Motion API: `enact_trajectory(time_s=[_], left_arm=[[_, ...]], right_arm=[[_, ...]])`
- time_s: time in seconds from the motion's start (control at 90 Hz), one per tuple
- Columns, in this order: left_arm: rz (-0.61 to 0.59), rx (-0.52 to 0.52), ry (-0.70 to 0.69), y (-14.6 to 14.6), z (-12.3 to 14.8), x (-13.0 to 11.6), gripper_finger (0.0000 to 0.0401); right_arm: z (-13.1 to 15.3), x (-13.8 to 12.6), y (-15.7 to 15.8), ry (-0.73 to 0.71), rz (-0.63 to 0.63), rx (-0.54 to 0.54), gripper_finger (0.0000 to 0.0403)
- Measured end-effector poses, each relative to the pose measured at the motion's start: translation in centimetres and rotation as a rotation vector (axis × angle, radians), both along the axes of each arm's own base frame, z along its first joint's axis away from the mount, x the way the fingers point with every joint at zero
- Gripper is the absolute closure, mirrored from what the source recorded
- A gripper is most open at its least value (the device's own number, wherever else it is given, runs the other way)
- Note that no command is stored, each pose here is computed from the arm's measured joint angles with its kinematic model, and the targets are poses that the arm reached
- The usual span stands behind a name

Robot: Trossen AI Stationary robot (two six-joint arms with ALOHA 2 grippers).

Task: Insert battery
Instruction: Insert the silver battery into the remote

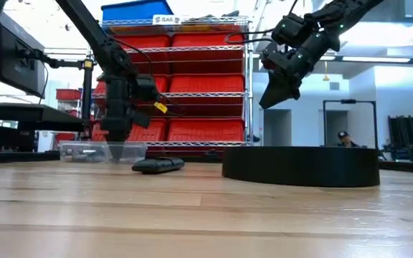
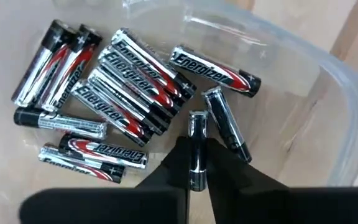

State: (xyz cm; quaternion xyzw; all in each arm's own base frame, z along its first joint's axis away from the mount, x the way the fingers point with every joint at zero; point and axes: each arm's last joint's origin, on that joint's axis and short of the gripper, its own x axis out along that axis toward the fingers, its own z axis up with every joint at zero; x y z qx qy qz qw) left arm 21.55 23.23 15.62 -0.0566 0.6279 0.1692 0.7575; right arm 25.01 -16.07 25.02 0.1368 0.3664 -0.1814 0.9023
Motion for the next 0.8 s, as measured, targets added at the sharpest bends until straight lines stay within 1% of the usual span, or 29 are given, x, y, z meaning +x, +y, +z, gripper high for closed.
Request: enact_trajectory(time_s=[0.1, 0.278, 0.478, 0.567, 0.644, 0.8], left_arm=[[-0.001, -0.012, 0.017, -0.1, 0.8, 0.2, 0.0398], [-0.009, 0.034, -0.020, -0.2, 4.0, 0.6, 0.0400], [0.005, 0.100, -0.097, -0.9, 9.2, 0.5, 0.0401], [0.010, 0.130, -0.187, -1.5, 11.9, 0.2, 0.0401], [0.029, 0.140, -0.303, -2.1, 14.5, 0.2, 0.0401], [0.045, 0.120, -0.518, -3.3, 18.7, 0.1, 0.0401]], right_arm=[[0.0, 0.0, 0.0, 0.000, 0.000, 0.000, 0.0304], [0.0, 0.0, 0.0, 0.001, 0.002, -0.002, 0.0304], [0.1, 0.0, 0.0, 0.000, 0.002, -0.002, 0.0304], [0.7, 0.2, -0.1, -0.020, 0.003, -0.014, 0.0304], [1.4, 0.5, -0.3, -0.055, 0.003, -0.038, 0.0304], [3.3, 1.4, -0.5, -0.170, 0.016, -0.111, 0.0304]])
